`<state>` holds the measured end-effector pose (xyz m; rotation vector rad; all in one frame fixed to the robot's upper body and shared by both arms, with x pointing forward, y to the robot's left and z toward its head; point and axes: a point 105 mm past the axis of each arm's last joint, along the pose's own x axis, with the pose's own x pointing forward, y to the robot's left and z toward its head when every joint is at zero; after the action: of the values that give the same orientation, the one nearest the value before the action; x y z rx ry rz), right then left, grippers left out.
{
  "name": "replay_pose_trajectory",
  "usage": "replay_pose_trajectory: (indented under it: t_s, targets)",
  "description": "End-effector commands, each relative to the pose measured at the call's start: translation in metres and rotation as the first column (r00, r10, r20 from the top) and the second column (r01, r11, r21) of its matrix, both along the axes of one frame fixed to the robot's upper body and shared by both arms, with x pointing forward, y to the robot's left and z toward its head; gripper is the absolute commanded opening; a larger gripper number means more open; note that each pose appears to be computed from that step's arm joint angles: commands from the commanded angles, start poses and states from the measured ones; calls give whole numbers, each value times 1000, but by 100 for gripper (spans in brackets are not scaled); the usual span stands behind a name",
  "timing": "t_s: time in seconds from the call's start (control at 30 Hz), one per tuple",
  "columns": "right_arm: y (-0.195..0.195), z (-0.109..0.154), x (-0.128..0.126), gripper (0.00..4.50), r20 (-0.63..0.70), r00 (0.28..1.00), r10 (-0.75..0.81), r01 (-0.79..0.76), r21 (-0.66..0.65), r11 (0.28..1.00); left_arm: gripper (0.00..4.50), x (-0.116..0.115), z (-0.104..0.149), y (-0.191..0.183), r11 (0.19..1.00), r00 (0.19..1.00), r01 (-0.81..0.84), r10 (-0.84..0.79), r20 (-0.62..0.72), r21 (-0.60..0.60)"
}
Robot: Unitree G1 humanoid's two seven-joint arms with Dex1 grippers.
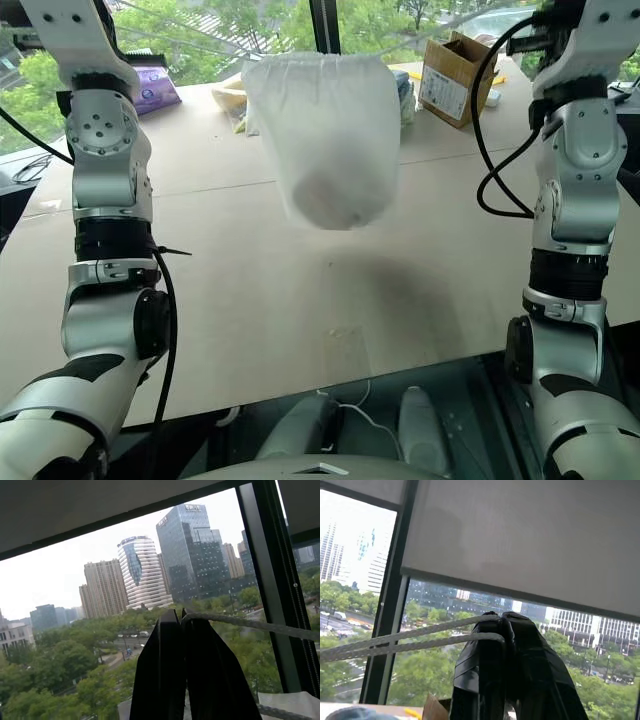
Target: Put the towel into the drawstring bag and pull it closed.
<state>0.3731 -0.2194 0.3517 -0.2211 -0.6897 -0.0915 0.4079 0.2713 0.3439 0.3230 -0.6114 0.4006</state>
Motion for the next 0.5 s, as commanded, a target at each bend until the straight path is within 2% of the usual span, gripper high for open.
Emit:
replay_pose_trajectory:
  t_s: [0.03,0.13,0.23,0.43,0.5]
  targets:
    - [-56,-9,-8,0,-28,976,-214,216,86,973,5,-11,-21,48,982,987,-159,155,-42,-105]
    - [-89,-35,-9,0,-110,942,-316,332,184,925,5,-19,-56,83,924,956,-286,257,-141,-253]
    - [-111,-57,-13,0,-174,898,-405,434,187,881,5,-35,-83,110,862,907,-415,365,-212,-291]
    - [-147,-85,-25,0,-278,809,-519,585,290,757,5,-52,-91,123,819,861,-504,454,-227,-273]
    - [-149,-88,-25,0,-291,809,-511,585,316,747,5,-54,-90,124,811,854,-517,467,-228,-274]
